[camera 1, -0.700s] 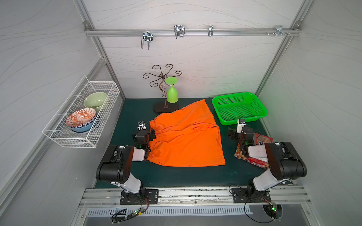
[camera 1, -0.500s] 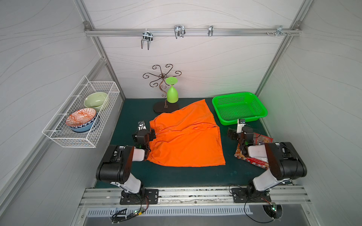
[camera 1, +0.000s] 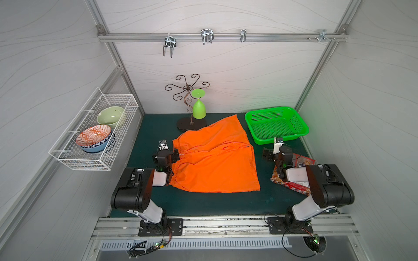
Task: Roll up the shorts
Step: Fold the shorts at the center of the board.
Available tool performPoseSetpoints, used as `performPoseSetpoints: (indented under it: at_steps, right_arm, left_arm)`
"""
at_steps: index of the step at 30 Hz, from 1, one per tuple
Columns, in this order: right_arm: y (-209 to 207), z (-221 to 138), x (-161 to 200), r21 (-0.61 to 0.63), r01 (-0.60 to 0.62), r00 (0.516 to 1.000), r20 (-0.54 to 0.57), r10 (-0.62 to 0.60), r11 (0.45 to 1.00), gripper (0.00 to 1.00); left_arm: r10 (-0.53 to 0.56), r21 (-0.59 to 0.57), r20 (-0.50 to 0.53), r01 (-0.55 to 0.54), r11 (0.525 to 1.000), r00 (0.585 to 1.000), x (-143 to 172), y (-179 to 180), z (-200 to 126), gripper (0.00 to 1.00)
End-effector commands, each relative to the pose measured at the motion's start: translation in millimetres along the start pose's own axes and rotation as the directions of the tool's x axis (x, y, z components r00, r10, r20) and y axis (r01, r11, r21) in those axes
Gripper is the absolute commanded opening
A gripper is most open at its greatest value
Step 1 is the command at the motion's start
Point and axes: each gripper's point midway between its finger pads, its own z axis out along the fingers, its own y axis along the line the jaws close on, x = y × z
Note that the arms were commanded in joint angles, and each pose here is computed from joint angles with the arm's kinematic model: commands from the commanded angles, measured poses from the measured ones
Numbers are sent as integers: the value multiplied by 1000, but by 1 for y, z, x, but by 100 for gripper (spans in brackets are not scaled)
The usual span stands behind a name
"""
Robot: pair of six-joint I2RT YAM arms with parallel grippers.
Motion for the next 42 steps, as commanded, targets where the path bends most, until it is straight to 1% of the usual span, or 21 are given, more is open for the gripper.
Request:
performPoseSetpoints:
  at_steps: [1, 3, 4, 6, 8, 12, 14, 15, 16, 17, 18, 20, 21, 22, 23, 25, 28, 31, 34, 38, 42]
  right_arm:
    - [-1, 0, -10, -3, -15, 1000, 25, 15, 1000, 99]
    - [-1, -1, -10, -2, -16, 1000, 27, 16, 1000, 99]
    - [-6, -2, -17, 29, -20, 999, 49, 18, 999, 99]
    - [-10, -11, -31, 62, -31, 999, 11, 31, 998, 99]
    - [-7, -21, -53, 35, -39, 999, -7, 40, 999, 99]
    - [5, -49, -84, -46, -115, 993, 31, 116, 992, 99]
    - [6, -69, -101, -62, -207, 978, 23, 209, 976, 99]
    - [6, -77, -103, -64, -275, 961, -10, 275, 959, 99]
    - [-1, -87, -99, -11, -420, 905, -78, 418, 907, 99]
    - [-8, -100, -82, 88, -555, 809, -173, 561, 827, 99]
    - [-8, -106, -74, 119, -624, 741, -224, 633, 773, 99]
    - [23, -111, -77, -52, -672, 696, -383, 607, 738, 99]
    - [34, -116, -74, -85, -688, 671, -451, 588, 720, 99]
    - [47, -122, -71, -128, -695, 659, -509, 554, 708, 99]
    - [58, -129, -66, -155, -699, 645, -557, 523, 698, 99]
    - [73, -146, -51, -161, -675, 644, -606, 468, 720, 98]
    - [87, -172, -27, -167, -569, 698, -617, 365, 805, 95]
    - [94, -191, 1, -133, -523, 683, -656, 321, 842, 92]
    - [101, -209, 32, -100, -511, 632, -716, 294, 854, 90]
    - [107, -227, 59, -97, -468, 619, -745, 248, 878, 91]
    - [114, -235, 80, -90, -442, 597, -772, 217, 893, 91]
  left_arm:
    - [-31, 25, 66, 30, 999, 997, -24, -3, 2, 99]
    - [-33, 16, 75, 32, 999, 997, -26, -1, 1, 99]
    - [-37, -24, 90, 40, 999, 995, -33, 5, -1, 99]
    - [-45, -99, 29, 48, 994, 999, -46, 14, -5, 99]
    - [-78, -152, 12, 79, 985, 997, -68, 23, -13, 99]
    - [-294, -105, 6, 293, 950, 956, -99, 21, -35, 99]
    - [-454, -128, -40, 446, 886, 890, -95, 24, -47, 99]
    - [-517, -149, -56, 505, 850, 854, -91, 27, -52, 99]
    - [-578, -183, -76, 559, 809, 812, -84, 31, -58, 99]
    - [-613, -188, -107, 589, 786, 783, -78, 29, -62, 99]
    - [-628, -169, -135, 606, 777, 767, -74, 24, -66, 99]
    - [-669, -177, -204, 645, 743, 715, -58, 18, -79, 84]
    - [-682, -191, -236, 655, 731, 692, -50, 17, -86, 80]
    - [-675, -197, -281, 648, 736, 682, -41, 14, -96, 72]
    - [-678, -240, -317, 635, 734, 664, -28, 15, -109, 72]
    - [-668, -337, -349, 577, 744, 657, -8, 26, -134, 72]
    - [-665, -468, -332, 495, 732, 669, 13, 50, -171, 74]
    - [-689, -543, -314, 472, 695, 653, 31, 64, -192, 74]
    - [-694, -576, -348, 440, 689, 631, 44, 66, -199, 72]
    - [-687, -577, -424, 409, 707, 590, 60, 55, -196, 76]
    - [-693, -547, -460, 438, 714, 556, 74, 42, -187, 79]
